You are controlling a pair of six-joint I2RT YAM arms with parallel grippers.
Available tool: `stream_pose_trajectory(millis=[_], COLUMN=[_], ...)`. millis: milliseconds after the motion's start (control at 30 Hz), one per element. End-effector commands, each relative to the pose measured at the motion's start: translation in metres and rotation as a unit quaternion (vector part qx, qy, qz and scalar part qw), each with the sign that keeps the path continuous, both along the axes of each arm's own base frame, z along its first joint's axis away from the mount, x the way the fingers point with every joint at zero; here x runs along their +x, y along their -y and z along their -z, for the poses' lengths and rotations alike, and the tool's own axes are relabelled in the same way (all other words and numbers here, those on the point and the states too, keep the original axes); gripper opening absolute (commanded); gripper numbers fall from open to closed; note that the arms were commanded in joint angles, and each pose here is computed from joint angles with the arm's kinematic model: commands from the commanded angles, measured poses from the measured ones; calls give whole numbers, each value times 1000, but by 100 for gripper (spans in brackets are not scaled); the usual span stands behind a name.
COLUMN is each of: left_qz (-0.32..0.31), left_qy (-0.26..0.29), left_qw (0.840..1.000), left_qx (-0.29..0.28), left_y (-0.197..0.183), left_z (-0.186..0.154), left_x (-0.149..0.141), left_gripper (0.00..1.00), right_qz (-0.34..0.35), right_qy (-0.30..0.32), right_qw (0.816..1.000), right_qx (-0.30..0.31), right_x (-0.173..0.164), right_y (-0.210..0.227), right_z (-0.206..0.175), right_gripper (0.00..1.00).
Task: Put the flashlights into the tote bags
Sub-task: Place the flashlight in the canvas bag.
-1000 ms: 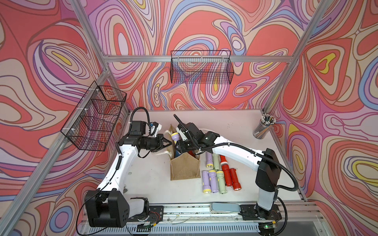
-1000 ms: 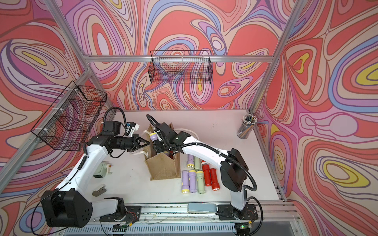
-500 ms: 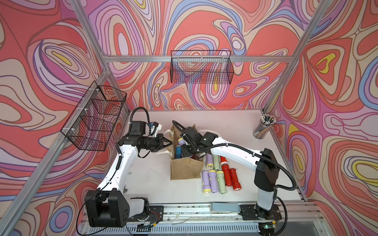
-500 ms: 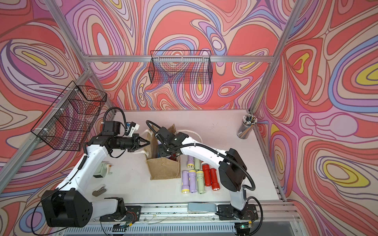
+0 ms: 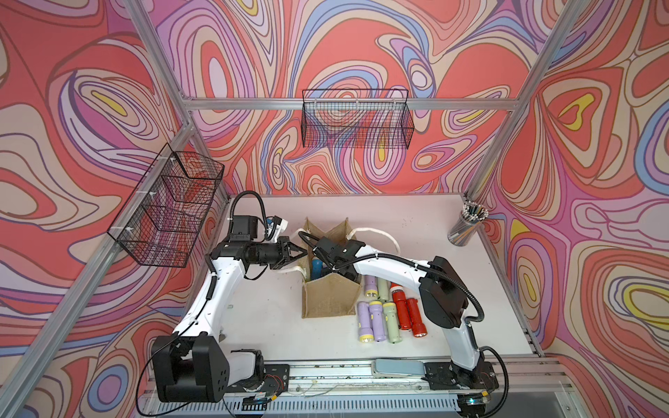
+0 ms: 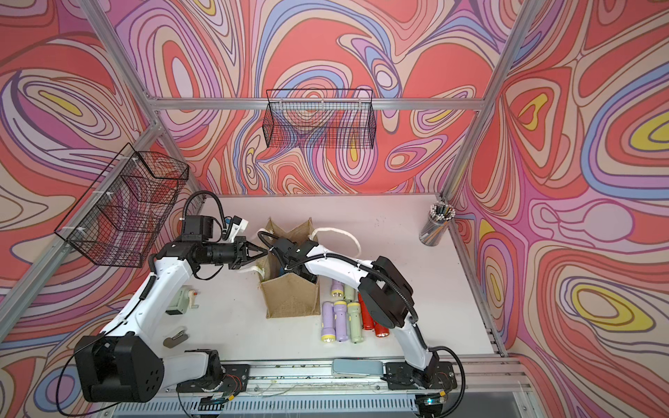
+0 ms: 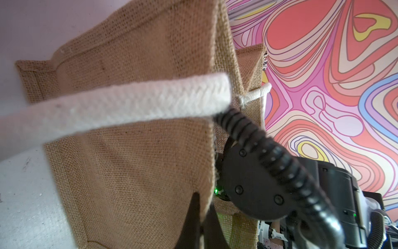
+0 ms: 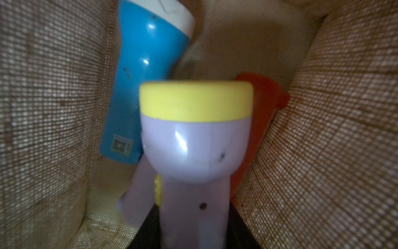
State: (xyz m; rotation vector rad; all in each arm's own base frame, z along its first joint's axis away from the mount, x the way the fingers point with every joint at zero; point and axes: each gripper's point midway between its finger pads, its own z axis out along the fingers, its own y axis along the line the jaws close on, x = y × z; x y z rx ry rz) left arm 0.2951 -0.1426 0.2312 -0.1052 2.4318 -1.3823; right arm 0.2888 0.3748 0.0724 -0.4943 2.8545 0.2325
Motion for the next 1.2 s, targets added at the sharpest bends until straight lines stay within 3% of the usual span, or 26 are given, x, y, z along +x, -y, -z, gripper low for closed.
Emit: stream_pose_trajectory(millis=[0,333,467,633,867,1167], left_qz=[11,6,4,5,5,4], left_qy=[25,26,25,25,23,26], left_qw=[1000,1000,1000,1000,1000,999], left_qx=[-10,7,9,12,15,20], left_y=[2,-2,-2,-3,-3,-4], left_z=[-12,-10,-9,-9,-7,-7], left_x=[0,1,1,1,0,-1], left_gripper=[0,0,0,1,2,2], right_qz=[16,44,46,37,9,-14], right_qy=[-6,4,8,-2,10,109], right_qw=[1000,995,995,998,999,983], right_qx=[-16,-89,-89,-59,45,147], right_x=[0,-4,-5,-7,-5,10], right_y=[4,39,41,28,-7,-22], right_z=[2,7,3,2,-30,-114], right_gripper=[14,19,29,49,55,60])
